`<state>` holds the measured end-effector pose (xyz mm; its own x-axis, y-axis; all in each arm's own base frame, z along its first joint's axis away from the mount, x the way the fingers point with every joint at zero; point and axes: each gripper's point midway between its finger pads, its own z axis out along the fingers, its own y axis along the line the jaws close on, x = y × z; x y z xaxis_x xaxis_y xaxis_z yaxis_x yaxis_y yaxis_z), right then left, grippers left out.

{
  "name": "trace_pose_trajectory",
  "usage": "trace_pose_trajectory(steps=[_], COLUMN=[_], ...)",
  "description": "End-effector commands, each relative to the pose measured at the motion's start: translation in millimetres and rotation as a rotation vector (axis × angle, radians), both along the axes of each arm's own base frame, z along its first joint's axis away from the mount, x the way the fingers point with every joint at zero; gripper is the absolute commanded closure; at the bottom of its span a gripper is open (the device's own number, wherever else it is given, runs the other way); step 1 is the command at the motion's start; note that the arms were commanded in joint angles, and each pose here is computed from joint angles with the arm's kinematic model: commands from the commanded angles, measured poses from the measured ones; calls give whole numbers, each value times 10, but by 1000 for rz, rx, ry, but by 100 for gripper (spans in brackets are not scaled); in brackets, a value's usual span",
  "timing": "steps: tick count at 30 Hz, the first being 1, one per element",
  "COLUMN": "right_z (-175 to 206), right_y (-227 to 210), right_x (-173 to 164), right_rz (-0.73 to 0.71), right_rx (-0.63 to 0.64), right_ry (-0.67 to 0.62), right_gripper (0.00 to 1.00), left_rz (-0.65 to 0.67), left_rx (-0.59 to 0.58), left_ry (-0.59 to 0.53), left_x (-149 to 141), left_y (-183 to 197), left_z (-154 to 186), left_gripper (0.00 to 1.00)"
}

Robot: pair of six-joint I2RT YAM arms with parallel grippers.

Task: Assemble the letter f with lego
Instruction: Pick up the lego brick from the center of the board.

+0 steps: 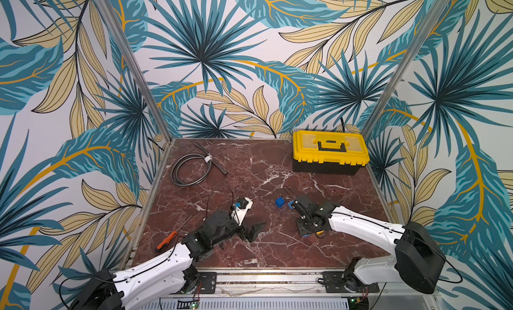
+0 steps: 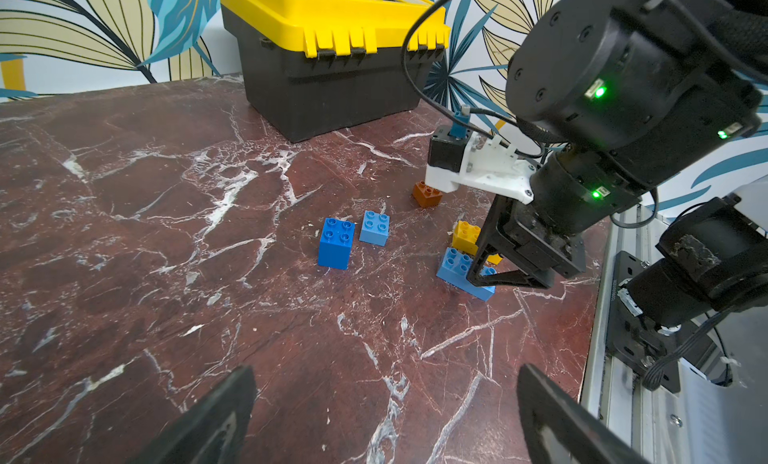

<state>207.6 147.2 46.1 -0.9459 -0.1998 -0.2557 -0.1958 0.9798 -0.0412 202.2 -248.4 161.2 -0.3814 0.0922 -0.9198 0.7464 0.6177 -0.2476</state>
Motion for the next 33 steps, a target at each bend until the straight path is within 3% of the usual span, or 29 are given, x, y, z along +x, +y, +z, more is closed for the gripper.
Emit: trace_pose_trajectory(steps=[1,19,33], right_z=[-106,-275,-129], right_y=[-7,37,118], right_x=[-45,-5,85], right_rz=[-13,-19,10], right_rx=[-7,-26,-15], right_ry=[22,49,27], right_gripper=[48,58,69], left_rz=[-15,-11,-10], left_rx=[-11,-14,-19], left_ry=[-3,-1,-2], left_x=[-36,-44,-59], left_y=[-6,8,23], left_z=[13,3,1], left_gripper=[1,1,1])
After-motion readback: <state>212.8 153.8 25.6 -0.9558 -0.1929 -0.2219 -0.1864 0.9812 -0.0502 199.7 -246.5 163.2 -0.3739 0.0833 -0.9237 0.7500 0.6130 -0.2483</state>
